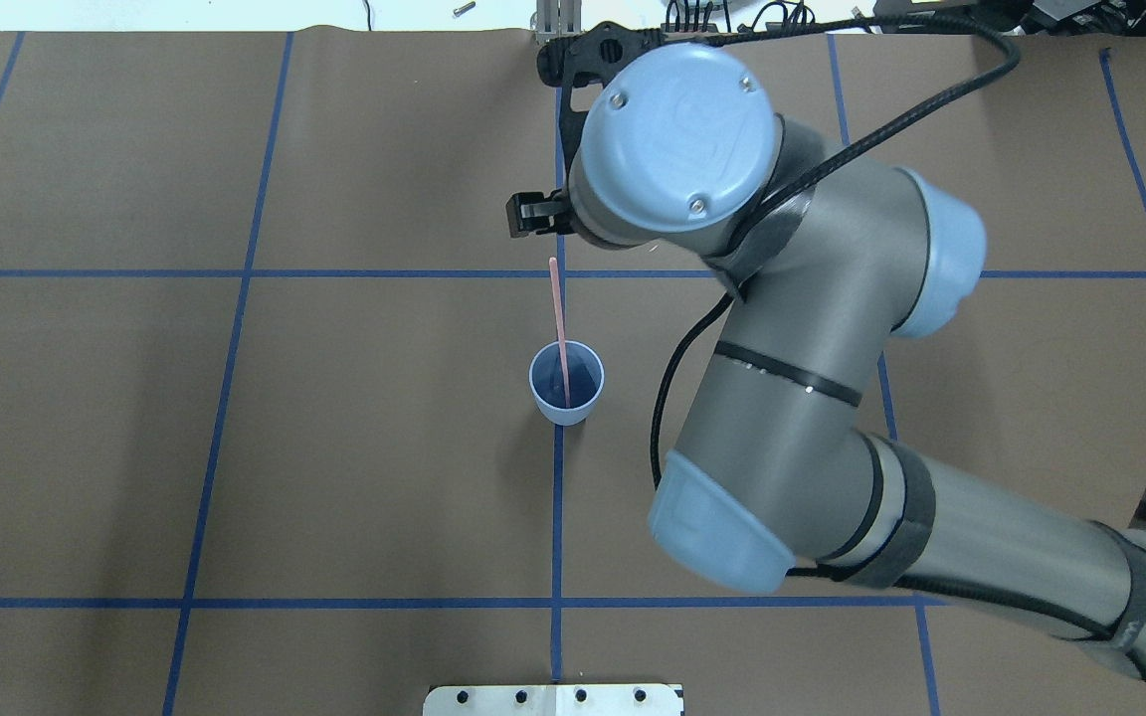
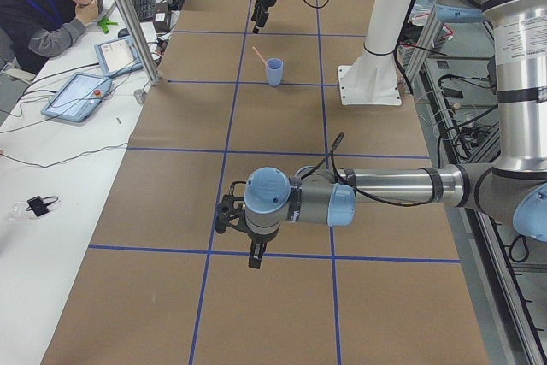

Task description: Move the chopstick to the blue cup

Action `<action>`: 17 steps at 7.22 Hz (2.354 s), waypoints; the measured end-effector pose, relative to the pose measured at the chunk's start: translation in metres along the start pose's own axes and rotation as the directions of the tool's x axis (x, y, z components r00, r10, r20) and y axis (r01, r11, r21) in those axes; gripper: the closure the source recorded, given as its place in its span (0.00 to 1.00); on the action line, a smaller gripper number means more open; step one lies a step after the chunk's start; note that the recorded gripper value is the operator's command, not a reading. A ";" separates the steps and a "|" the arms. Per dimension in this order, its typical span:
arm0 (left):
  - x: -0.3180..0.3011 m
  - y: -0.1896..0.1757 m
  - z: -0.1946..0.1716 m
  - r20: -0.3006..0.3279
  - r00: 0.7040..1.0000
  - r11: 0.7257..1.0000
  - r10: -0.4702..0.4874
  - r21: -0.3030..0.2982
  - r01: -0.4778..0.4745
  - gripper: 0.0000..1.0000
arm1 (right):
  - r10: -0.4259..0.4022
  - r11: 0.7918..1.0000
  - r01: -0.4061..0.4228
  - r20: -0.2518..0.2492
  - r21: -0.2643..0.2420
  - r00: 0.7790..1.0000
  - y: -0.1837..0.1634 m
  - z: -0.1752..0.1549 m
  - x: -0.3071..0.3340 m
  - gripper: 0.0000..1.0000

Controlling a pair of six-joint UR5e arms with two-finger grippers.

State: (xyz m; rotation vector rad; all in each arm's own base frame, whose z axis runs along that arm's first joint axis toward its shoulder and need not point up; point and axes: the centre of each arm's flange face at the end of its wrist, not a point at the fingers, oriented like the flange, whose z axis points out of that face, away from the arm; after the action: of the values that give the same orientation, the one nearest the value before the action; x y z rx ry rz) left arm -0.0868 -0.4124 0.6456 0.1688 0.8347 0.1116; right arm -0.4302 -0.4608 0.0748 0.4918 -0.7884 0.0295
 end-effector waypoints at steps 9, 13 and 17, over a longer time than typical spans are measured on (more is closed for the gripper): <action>-0.010 0.036 0.010 0.084 0.984 0.986 0.159 -0.067 -0.154 0.02 | -0.311 0.868 0.268 -0.038 -0.418 0.950 -0.025 0.067 0.447 0.00; -0.012 0.040 0.013 0.072 0.983 0.984 0.168 -0.074 -0.163 0.02 | -0.204 0.897 0.150 -0.088 -0.416 0.975 0.108 0.036 0.622 0.00; -0.008 0.038 0.009 0.077 0.981 0.983 0.177 -0.067 -0.173 0.02 | -0.084 0.917 0.014 -0.156 -0.400 0.984 0.229 -0.004 0.718 0.00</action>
State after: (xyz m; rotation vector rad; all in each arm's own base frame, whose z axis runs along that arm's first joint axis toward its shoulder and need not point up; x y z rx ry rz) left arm -0.0865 -0.3778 0.6651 0.1891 0.7325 0.2930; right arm 0.0358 -0.3670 0.6602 0.1187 -0.5921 -0.1329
